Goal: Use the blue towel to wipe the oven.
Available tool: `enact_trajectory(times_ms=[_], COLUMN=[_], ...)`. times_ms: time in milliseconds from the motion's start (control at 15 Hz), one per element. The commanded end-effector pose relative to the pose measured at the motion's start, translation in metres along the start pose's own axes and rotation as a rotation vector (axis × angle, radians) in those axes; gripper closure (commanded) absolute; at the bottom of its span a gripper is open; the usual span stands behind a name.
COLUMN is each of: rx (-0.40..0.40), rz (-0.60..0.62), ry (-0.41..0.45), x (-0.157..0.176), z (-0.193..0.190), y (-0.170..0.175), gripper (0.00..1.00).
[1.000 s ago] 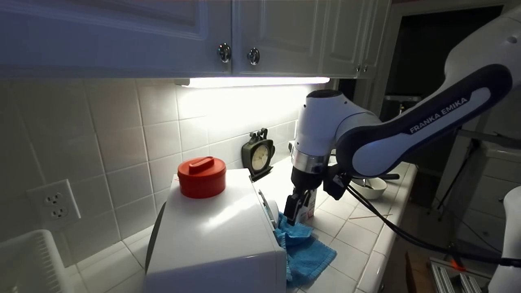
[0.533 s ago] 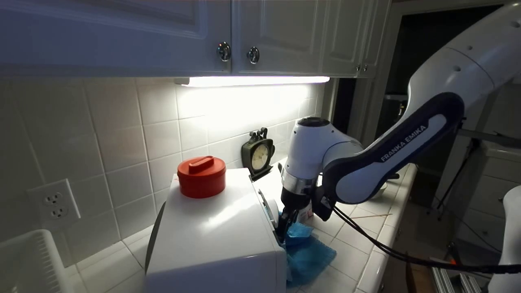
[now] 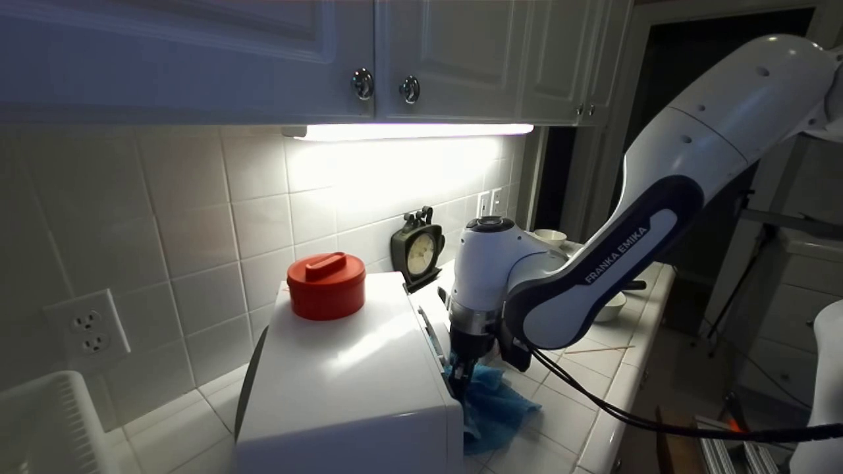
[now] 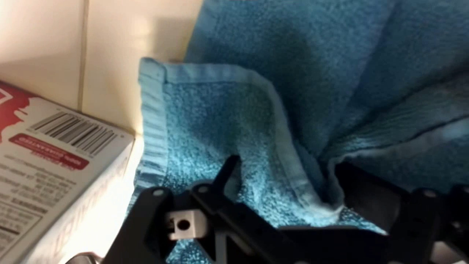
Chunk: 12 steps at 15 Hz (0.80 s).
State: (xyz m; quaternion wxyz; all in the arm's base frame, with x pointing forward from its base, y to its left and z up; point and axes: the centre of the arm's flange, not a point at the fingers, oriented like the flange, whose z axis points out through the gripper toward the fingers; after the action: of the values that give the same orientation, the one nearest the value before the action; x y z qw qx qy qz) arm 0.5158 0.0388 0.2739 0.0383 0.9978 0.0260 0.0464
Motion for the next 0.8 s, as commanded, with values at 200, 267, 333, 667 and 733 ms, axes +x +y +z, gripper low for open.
enact_trajectory(times_ms=[200,267,333,667,733], rx=[0.015,-0.001,-0.007,0.004,0.010], rz=[-0.013,-0.004,-0.003,0.047,0.056], ry=[-0.036,-0.041,-0.048,-0.004,0.015], x=[0.006,0.004,0.003,-0.012,-0.012], z=[-0.004,-0.009,-0.012,-0.051,-0.059], y=[-0.004,-0.005,-0.007,-0.008,-0.007], gripper=[0.84,0.90,0.98,1.00,1.00])
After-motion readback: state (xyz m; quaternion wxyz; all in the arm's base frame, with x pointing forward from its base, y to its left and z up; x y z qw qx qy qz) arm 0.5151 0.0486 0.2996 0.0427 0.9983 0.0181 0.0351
